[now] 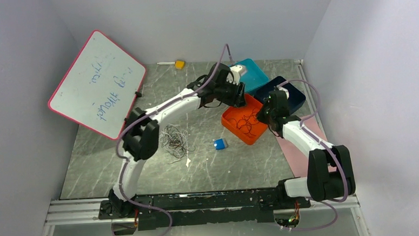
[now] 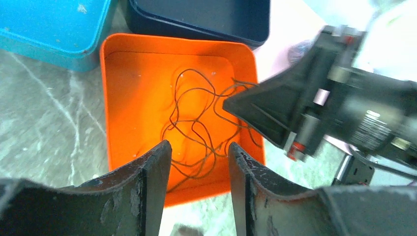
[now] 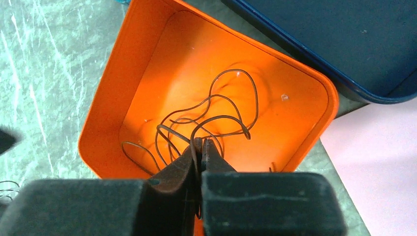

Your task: Untangle the cables

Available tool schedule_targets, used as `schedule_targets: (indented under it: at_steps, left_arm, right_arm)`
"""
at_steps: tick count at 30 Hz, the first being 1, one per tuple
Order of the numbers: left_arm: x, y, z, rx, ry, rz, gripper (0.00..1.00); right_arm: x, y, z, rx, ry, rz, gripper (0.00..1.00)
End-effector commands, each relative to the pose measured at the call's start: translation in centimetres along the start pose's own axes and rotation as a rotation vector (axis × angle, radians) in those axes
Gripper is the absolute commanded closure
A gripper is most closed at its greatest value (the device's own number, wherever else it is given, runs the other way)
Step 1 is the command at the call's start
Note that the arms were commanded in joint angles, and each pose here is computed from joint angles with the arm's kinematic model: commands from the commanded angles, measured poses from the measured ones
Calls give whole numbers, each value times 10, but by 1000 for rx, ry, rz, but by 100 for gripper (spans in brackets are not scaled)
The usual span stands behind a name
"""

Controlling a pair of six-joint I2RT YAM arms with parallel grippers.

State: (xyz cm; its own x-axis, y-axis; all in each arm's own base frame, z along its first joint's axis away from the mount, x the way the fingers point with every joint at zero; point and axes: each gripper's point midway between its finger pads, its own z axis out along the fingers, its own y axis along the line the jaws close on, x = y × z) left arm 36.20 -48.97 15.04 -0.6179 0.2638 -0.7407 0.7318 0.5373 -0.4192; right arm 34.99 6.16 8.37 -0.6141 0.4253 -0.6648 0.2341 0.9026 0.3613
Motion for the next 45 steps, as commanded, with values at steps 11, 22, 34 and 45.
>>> schedule_targets:
  at_steps: [11, 22, 34, 45]
  left_arm:
    - [-15, 14, -141, -208, -203, 13, 47]
    - [44, 52, -195, -414, -151, -98, 48]
    - [108, 80, -248, -649, -131, -295, 48]
    - [158, 85, -259, -701, -138, -499, 43]
  right_arm:
    - [-36, 16, -12, -48, -78, -53, 42]
    - [-64, 39, -51, -145, -169, -97, 39]
    - [-11, 139, -71, -424, -46, -288, 35]
    - [90, 220, -80, -608, 121, -403, 35]
